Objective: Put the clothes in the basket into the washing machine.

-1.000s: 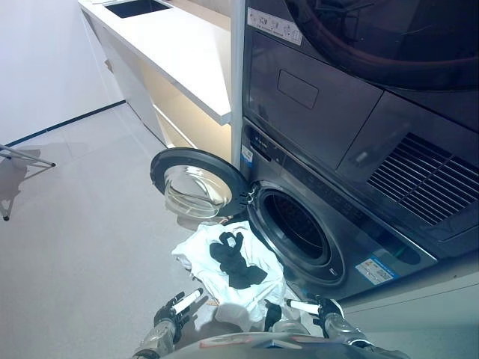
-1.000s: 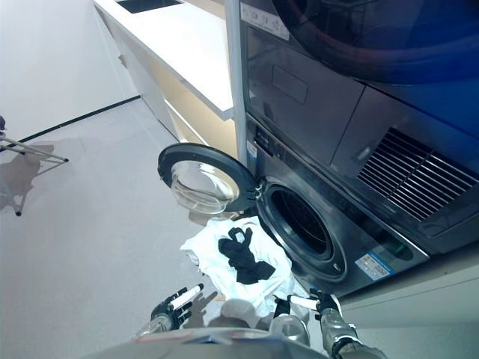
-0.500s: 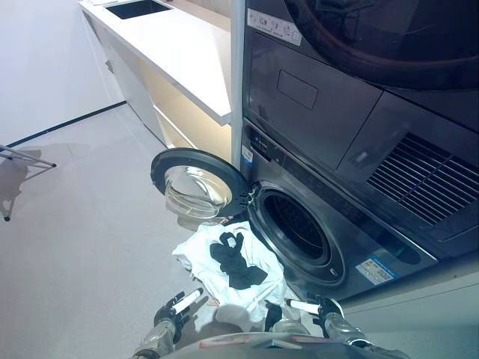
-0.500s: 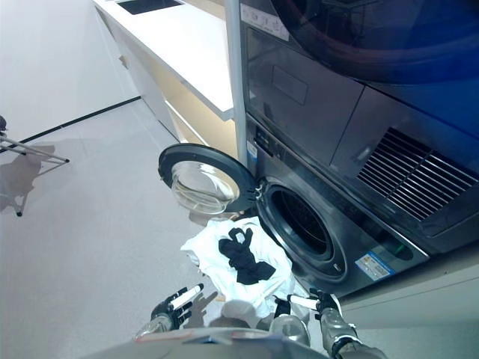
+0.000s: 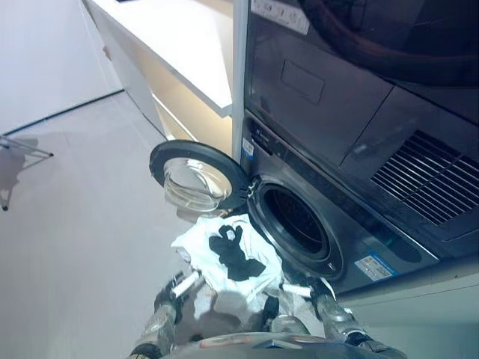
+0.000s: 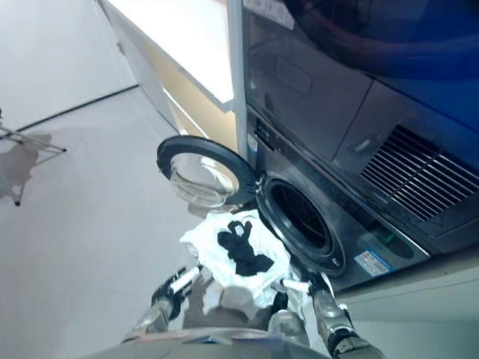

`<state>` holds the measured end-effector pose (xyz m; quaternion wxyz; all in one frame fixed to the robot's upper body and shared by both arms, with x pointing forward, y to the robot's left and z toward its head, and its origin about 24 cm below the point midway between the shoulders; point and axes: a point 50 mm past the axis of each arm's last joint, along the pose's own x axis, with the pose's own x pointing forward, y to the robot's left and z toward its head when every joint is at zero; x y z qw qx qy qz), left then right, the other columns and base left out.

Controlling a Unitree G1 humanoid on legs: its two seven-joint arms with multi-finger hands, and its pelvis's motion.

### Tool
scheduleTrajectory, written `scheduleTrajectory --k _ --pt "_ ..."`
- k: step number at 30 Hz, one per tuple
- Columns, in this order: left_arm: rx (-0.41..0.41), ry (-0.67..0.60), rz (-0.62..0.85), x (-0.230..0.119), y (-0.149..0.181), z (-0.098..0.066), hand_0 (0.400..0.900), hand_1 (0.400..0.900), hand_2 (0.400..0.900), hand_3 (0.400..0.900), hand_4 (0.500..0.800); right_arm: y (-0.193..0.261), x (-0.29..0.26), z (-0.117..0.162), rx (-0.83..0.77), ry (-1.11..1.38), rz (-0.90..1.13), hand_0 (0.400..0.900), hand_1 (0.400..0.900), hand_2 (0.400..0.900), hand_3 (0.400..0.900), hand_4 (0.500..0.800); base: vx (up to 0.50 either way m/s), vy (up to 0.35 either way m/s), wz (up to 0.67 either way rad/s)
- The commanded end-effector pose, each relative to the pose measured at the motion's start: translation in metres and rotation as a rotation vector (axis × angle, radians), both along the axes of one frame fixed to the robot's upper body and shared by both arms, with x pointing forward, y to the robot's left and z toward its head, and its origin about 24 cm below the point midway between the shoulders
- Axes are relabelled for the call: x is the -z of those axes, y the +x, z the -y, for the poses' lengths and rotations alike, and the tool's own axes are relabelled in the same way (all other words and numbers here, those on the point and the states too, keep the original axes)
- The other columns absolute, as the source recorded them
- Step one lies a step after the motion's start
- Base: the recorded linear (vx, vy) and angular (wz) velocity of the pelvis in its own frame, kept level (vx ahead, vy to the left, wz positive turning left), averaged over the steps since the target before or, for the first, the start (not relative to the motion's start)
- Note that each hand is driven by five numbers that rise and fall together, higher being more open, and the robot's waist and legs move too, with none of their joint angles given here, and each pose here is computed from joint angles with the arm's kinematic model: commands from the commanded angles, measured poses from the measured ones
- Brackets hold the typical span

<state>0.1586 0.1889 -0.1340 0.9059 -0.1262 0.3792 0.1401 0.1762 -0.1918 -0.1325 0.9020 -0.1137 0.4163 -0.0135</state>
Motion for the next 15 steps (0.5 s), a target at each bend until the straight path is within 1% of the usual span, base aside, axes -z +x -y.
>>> scheduleTrajectory --k 1,2,3,4,6,7,8,11,12,14,15 --pt "0.041 0.064 0.361 -0.055 0.061 -0.003 0.9 0.9 0.9 0.9 0.8 0.095 -0.066 -0.021 -0.19 -0.057 0.361 0.9 0.9 0.9 0.9 0.8 -0.172 -0.038 0.15" --pt "0.041 0.064 0.361 -0.055 0.061 -0.003 0.9 0.9 0.9 0.9 0.8 0.095 -0.066 -0.021 -0.19 -0.057 0.362 0.9 0.9 0.9 0.9 0.8 -0.236 -0.062 0.29" --pt "0.082 0.09 0.495 -0.081 0.079 -0.001 0.9 0.9 0.9 0.9 0.8 0.118 -0.088 -0.029 -0.244 -0.082 0.453 0.9 0.9 0.9 0.9 0.8 -0.247 -0.076 0.34" --pt "0.108 0.109 0.591 -0.101 0.089 0.001 0.9 0.9 0.9 0.9 0.8 0.13 -0.101 -0.033 -0.277 -0.1 0.496 0.9 0.9 0.9 0.9 0.8 -0.317 -0.1 0.46" --pt "0.132 0.139 0.69 -0.122 0.097 0.001 0.9 0.9 0.9 0.9 0.8 0.148 -0.124 -0.04 -0.313 -0.136 0.581 0.9 0.9 0.9 0.9 0.8 -0.219 -0.083 0.38" --pt "0.139 0.16 0.776 -0.142 0.106 0.001 0.9 0.9 0.9 0.9 0.8 0.16 -0.138 -0.044 -0.339 -0.168 0.627 0.9 0.9 0.9 0.9 0.8 -0.22 -0.082 0.34" --pt "0.14 0.176 0.824 -0.153 0.111 0.002 0.9 0.9 0.9 0.9 0.8 0.167 -0.149 -0.046 -0.343 -0.187 0.667 0.9 0.9 0.9 0.9 0.8 -0.257 -0.091 0.38" --pt "0.129 0.242 1.03 -0.203 0.126 0.003 0.9 0.9 0.9 0.9 0.8 0.195 -0.204 -0.045 -0.35 -0.275 0.846 0.9 0.9 0.9 0.9 0.8 -0.232 -0.107 0.31" --pt "0.131 0.272 1.118 -0.223 0.13 0.005 0.9 0.9 0.9 0.9 0.8 0.204 -0.224 -0.041 -0.332 -0.302 0.906 0.9 0.9 0.9 0.9 0.8 -0.169 -0.101 0.18" --pt "0.131 0.311 1.231 -0.251 0.136 0.011 0.9 0.9 0.9 0.9 0.8 0.217 -0.259 -0.036 -0.319 -0.366 0.998 0.9 0.9 0.9 0.9 0.8 -0.198 -0.082 0.23" --pt "0.145 0.342 1.308 -0.269 0.138 0.016 0.9 0.9 0.9 0.9 0.8 0.223 -0.281 -0.033 -0.326 -0.423 1.052 0.9 0.9 0.9 0.9 0.8 -0.219 -0.044 0.3"
